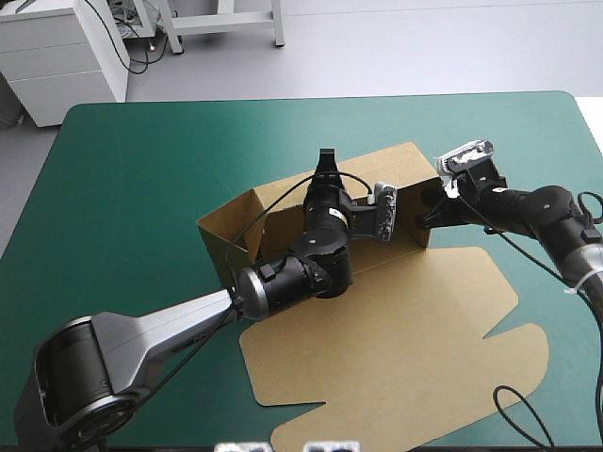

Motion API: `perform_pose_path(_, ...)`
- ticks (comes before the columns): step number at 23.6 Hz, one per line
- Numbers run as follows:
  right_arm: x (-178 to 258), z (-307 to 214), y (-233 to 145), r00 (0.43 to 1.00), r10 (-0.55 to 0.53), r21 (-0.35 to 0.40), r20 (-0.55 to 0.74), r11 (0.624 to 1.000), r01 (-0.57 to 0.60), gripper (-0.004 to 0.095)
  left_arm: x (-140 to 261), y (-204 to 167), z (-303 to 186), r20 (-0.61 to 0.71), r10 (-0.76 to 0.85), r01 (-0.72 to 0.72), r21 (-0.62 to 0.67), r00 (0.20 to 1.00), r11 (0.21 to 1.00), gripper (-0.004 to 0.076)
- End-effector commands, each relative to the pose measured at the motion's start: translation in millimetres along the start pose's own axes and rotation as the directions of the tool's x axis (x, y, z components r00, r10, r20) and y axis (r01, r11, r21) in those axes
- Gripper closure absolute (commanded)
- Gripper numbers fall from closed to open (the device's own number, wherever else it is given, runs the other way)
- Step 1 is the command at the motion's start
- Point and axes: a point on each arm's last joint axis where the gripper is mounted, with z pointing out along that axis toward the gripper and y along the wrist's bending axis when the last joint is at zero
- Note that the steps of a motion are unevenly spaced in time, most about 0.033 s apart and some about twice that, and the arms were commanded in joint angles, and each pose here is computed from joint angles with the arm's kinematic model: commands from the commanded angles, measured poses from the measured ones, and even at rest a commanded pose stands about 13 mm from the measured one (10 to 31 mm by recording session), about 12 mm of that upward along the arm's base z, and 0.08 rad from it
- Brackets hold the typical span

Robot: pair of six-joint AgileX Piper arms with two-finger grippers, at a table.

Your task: Fold the box

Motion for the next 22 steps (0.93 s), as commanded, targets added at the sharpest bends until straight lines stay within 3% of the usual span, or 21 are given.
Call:
perform_pose_path(1,-14,-7,3,0.997,0.04,-0.018,0.065,0.999,-0.039,0.0923,-8,7,-17,0.107,-0.047,0.046,0.013,0.993,0.999,0.073)
perform_pose_path(4,-14,-7,3,0.996,0.055,-0.019,0.065,0.998,-0.053,0.0923,-8,7,-17,0.107,-0.047,0.046,0.013,0.993,0.999,0.0727)
perform_pose_path(6,-14,-7,3,0.996,0.062,-0.017,0.065,0.998,-0.061,0.0923,-7,7,-17,0.1,-0.047,0.046,0.014,0.994,0.999,0.0682)
perform_pose_path(11,-15,-7,-1,0.989,0.12,0.025,0.082,0.992,-0.123,0.0921,-7,7,-17,0.1,-0.043,0.042,0.008,0.994,0.999,0.0316)
perform_pose_path(12,-15,-7,-2,0.988,0.129,0.034,0.082,0.991,-0.132,0.0919,-7,7,-17,0.1,-0.043,0.042,0.008,0.994,0.999,0.029)
perform_pose_path(18,-13,-7,-11,0.988,0.134,0.126,0.074,0.982,-0.143,0.0919,-13,13,-38,0.161,-0.046,0.049,-0.016,0.986,0.999,0.0309)
perform_pose_path(22,-14,-8,-13,0.988,0.129,0.144,0.082,0.98,-0.14,0.0919,-17,19,-68,0.233,-0.045,0.056,-0.04,0.971,0.998,0.0323)
